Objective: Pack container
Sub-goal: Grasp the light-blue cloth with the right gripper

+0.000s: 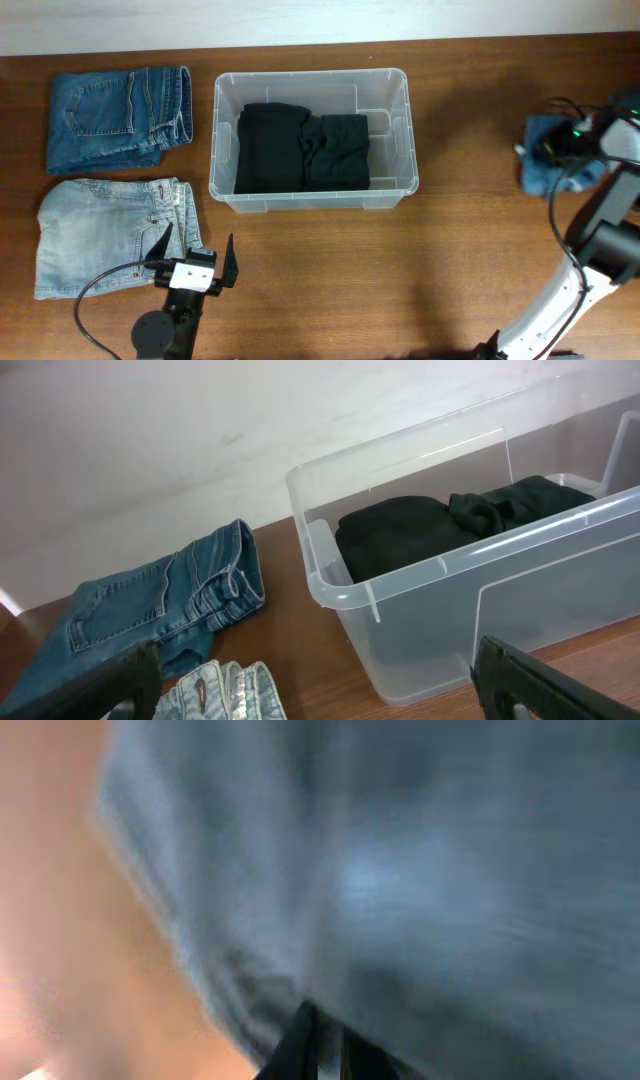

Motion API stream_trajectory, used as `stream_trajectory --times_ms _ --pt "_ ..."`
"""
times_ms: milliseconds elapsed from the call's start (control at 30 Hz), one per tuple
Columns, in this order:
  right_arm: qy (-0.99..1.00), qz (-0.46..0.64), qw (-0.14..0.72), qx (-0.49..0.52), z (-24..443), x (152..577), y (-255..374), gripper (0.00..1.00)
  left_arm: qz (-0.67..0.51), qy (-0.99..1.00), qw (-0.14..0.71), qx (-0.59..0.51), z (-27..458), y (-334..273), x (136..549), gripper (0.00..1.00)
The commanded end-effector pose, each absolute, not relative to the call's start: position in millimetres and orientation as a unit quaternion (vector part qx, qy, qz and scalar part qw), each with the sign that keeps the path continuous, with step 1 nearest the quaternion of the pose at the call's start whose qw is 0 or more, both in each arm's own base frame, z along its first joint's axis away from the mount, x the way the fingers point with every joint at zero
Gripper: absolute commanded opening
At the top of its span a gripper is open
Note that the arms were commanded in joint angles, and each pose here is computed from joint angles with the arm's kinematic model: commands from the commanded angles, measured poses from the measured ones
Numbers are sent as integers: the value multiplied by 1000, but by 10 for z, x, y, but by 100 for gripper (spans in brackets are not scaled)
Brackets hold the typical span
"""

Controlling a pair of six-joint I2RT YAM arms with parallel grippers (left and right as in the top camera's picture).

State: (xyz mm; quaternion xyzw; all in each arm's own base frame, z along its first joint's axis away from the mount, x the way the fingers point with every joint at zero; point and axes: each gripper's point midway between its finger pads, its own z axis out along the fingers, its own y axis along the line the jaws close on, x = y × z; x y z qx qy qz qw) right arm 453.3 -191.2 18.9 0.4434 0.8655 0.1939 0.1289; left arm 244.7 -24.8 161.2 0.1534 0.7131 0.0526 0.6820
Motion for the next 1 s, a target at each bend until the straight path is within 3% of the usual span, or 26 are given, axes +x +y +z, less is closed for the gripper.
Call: stream_trajectory --times_ms 0,167,200,267,300,433,733,967 --pt "856 274 131 419 351 4819 -1500 4 59 714 681 153 1596 -226 2448 99" --pt "855 278 160 408 791 4963 -1569 8 59 714 681 153 1596 -226 2448 99" --pt "852 274 172 411 976 4959 -1659 17 59 714 681 153 1596 -226 2448 100" --pt "860 266 187 392 1172 4905 -1773 57 59 714 681 153 1596 -226 2448 99" --pt "864 257 188 390 1211 4861 -1833 64 59 714 681 153 1596 -226 2448 99" --pt "878 133 132 441 1069 4307 -2360 78 59 714 681 153 1596 -226 2448 99" --pt "895 91 85 429 755 3880 -2596 87 59 714 681 153 1596 -226 2448 99" --pt "900 94 97 414 584 4006 -2507 89 59 713 681 153 1598 -227 2448 100"
